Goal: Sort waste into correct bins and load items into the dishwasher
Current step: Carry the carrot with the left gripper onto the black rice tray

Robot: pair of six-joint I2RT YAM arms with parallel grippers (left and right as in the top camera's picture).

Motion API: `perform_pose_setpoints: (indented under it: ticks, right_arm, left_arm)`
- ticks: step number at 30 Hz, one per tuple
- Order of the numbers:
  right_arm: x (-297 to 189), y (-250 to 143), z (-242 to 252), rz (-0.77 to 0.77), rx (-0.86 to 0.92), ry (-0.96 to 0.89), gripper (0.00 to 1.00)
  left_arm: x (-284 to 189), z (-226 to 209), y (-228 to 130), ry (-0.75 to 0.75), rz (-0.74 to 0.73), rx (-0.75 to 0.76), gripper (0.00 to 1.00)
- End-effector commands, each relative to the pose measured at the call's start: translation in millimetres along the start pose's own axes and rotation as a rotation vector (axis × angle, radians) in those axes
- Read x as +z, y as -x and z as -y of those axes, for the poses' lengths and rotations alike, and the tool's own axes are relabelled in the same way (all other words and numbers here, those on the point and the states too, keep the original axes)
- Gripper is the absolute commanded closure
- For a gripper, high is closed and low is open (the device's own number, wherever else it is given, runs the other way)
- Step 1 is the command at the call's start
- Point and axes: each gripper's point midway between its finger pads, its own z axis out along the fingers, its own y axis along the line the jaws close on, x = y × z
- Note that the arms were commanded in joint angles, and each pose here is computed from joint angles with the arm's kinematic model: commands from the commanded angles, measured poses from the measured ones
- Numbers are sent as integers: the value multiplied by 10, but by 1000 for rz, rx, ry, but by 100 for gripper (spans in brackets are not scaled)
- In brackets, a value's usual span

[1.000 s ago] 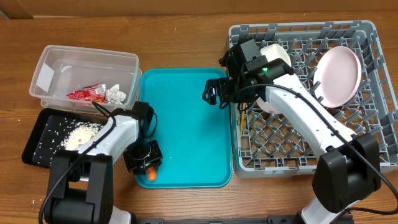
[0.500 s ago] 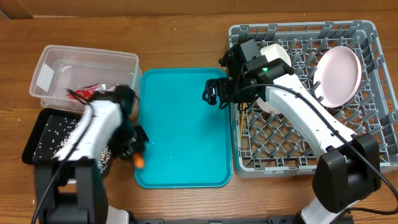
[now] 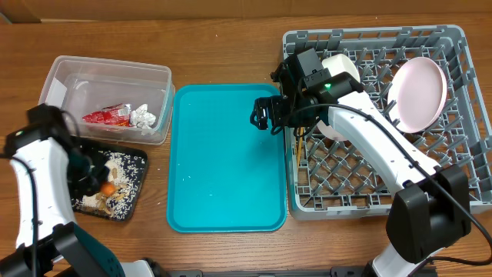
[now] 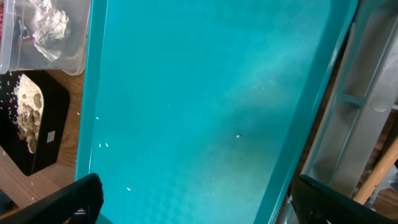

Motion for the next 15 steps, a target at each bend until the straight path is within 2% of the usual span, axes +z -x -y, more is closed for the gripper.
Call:
perform_pose_setpoints:
  ticks: [1,4,6,8,10,12,15]
  right_arm:
    - [-37,51,-28,19,-10,0,0]
    - [-37,51,-28,19,-10,0,0]
    - [-37,51,-28,19,-10,0,0]
    - [-37,51,-28,19,-10,0,0]
    - [-37,51,-28,19,-10,0,0]
    - [-37,51,-28,19,-10,0,0]
    - [-37,51,-28,19,-10,0,0]
  left_arm:
    - [-23,-106,94,8,24,-59,73]
    - [-25,-106,90,5,20,-28,55]
    - [-39,-90,79,-1,15,0,37]
    - [-96,-91,75,-1,11,8,30]
    - [-220,-85,91,-4,16,12,28]
    - [-388,-44,97,-25,18,19,31]
    - [-725,200,42,-138,20,144,46]
